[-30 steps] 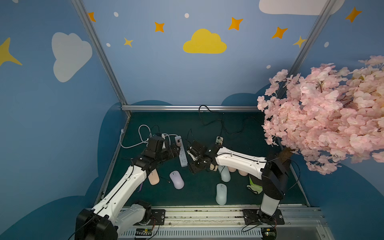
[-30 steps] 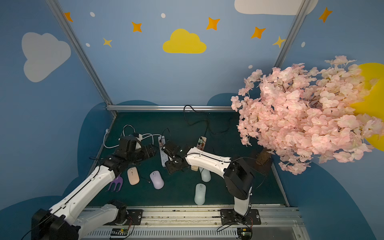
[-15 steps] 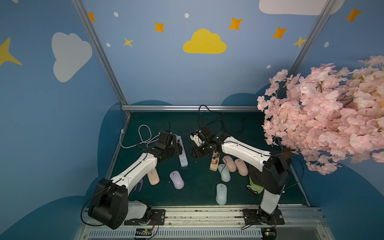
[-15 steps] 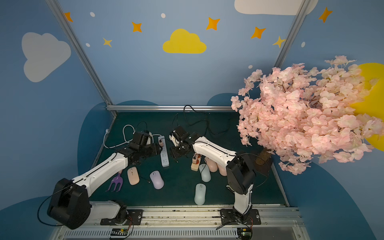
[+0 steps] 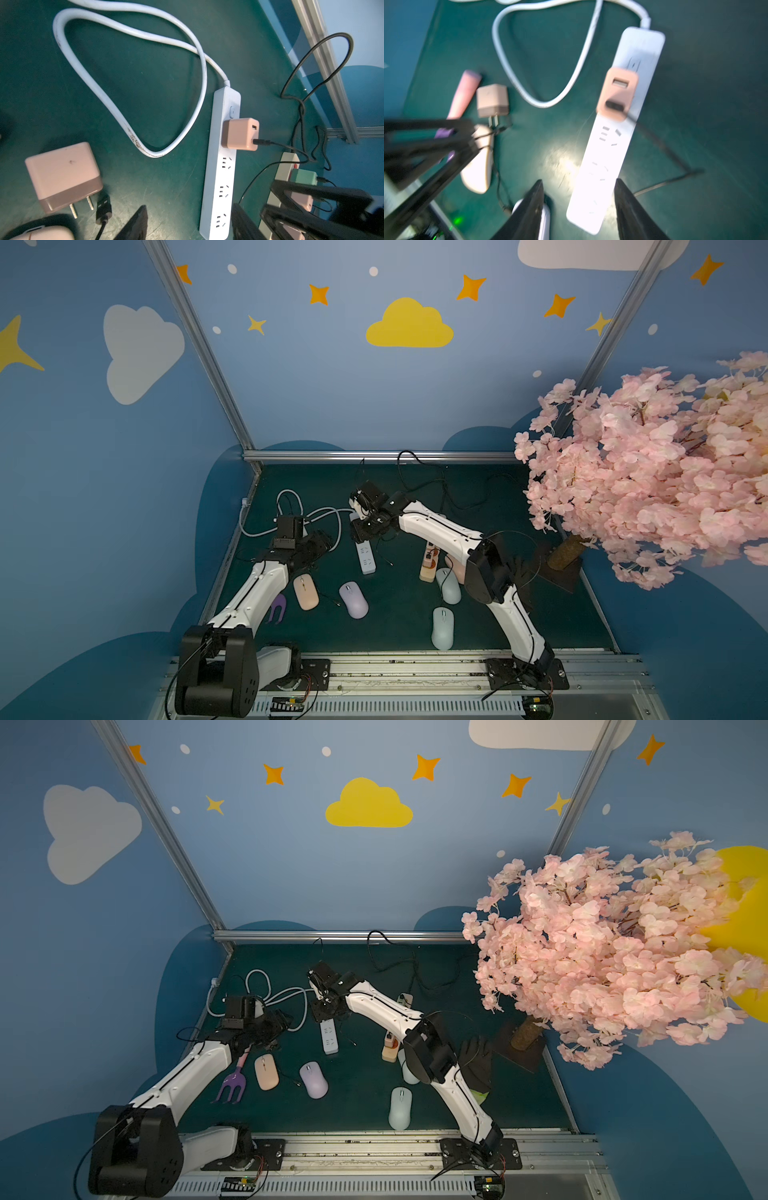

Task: Unplug the wireless mouse
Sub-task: Remove the plug from the socket.

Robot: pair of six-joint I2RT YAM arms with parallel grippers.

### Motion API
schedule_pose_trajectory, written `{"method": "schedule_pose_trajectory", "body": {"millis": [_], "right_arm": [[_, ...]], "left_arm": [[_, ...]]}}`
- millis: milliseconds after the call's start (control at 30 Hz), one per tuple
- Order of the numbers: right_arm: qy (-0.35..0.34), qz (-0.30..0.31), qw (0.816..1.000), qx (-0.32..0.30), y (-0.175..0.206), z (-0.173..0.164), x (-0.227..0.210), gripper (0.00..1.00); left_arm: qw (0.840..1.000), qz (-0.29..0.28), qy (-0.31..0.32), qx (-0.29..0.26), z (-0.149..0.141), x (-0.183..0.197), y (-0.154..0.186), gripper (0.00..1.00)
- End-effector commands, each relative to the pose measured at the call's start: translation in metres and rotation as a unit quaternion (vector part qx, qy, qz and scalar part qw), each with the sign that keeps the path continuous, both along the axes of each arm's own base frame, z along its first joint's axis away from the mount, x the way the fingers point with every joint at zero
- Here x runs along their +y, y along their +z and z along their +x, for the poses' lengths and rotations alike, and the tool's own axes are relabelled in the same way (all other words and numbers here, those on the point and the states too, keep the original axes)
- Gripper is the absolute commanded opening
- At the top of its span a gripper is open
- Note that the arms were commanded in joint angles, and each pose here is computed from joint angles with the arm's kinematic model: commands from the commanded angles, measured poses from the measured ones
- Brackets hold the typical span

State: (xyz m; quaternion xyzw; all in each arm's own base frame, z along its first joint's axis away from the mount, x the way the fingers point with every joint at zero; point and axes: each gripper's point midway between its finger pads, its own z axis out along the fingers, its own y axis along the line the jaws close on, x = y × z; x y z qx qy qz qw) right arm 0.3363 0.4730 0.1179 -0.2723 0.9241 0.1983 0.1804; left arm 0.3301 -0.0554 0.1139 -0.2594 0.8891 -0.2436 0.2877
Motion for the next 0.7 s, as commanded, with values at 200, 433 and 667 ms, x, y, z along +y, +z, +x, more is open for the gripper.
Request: {"method": "schedule_pose_trajectory", "body": {"millis": [200, 433, 667], "right_arm": [[-0.072, -0.010, 0.996, -0.048, -0.013, 0.042, -0.001, 0.56], [-0.058, 0.003, 0.997, -0.053, -0.014, 0.053, 0.019, 0.55], [-0.061, 0.003, 0.996, -0.066, -0.026, 0.063, 0.025, 0.52]], "left_arm": [[0.999, -0.031, -0.007, -0.015, -0.001, -0.005, 0.007, 0.64], [0.999, -0.035, -0.007, -0.016, -0.002, -0.005, 0.008, 0.63], [0.999, -0.036, -0.005, -0.016, -0.004, -0.005, 0.008, 0.63]]}}
